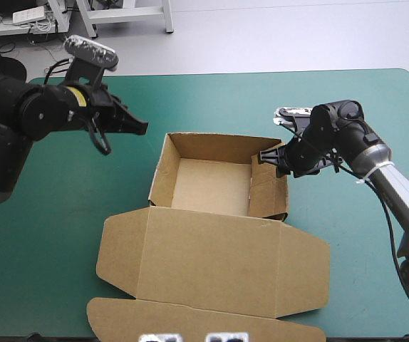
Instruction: Fold the box
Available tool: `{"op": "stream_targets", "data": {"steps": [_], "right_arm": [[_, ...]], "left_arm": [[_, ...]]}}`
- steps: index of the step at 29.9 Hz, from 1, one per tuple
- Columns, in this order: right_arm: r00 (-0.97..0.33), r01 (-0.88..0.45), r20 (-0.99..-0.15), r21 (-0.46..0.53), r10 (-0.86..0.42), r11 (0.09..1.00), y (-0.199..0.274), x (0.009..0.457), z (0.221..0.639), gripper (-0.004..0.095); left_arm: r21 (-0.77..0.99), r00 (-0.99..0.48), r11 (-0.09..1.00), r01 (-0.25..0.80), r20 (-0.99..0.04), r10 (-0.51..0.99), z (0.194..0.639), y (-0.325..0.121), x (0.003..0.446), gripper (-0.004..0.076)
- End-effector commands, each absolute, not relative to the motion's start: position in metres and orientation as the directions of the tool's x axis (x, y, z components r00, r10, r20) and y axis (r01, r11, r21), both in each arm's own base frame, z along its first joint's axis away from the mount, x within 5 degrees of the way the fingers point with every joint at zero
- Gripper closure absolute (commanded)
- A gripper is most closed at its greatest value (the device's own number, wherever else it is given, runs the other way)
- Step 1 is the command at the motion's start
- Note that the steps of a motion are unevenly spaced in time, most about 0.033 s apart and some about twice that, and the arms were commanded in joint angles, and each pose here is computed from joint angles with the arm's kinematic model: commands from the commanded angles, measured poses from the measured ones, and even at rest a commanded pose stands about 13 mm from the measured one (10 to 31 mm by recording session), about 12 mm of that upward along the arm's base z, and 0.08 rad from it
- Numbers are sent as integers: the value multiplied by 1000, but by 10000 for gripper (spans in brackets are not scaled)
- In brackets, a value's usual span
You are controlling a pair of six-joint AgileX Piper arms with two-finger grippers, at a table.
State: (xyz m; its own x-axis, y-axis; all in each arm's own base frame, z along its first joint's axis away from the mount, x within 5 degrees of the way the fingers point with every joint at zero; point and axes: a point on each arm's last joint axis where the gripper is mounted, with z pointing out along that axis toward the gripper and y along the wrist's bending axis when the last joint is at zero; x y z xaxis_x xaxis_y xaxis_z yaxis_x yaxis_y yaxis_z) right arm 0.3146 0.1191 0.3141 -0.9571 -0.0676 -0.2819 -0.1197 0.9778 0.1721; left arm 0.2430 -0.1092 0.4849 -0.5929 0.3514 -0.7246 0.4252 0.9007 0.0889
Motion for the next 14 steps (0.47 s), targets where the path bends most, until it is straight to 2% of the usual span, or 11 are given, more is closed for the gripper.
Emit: {"op": "stream_targets", "data": {"steps": [1, 5, 7, 10, 12, 14], "right_arm": [[-936, -120, -348, 194, -47, 974, 117, 309, 321, 536], [-936, -118, -352, 246, -25, 962, 121, 309, 309, 537], [-933, -129, -359, 257, -29, 958, 122, 309, 306, 572], [-935, -145, -352, 261, -46, 954, 123, 309, 303, 735], [-938, -145, -343, 258, -50, 955, 124, 310, 301, 895], [-940, -144, -336, 257, -51, 956, 124, 311, 298, 923]], "left_arm": [[115, -613, 901, 419, -695, 374, 475, -92, 210, 733], [104, -618, 897, 429, -690, 376, 450, -83, 188, 733], [79, -613, 896, 437, -702, 361, 437, -79, 174, 733], [45, -609, 892, 450, -715, 344, 418, -72, 153, 733], [27, -605, 890, 456, -724, 332, 407, -67, 139, 733], [15, -615, 888, 460, -716, 330, 395, -63, 128, 733]]}}
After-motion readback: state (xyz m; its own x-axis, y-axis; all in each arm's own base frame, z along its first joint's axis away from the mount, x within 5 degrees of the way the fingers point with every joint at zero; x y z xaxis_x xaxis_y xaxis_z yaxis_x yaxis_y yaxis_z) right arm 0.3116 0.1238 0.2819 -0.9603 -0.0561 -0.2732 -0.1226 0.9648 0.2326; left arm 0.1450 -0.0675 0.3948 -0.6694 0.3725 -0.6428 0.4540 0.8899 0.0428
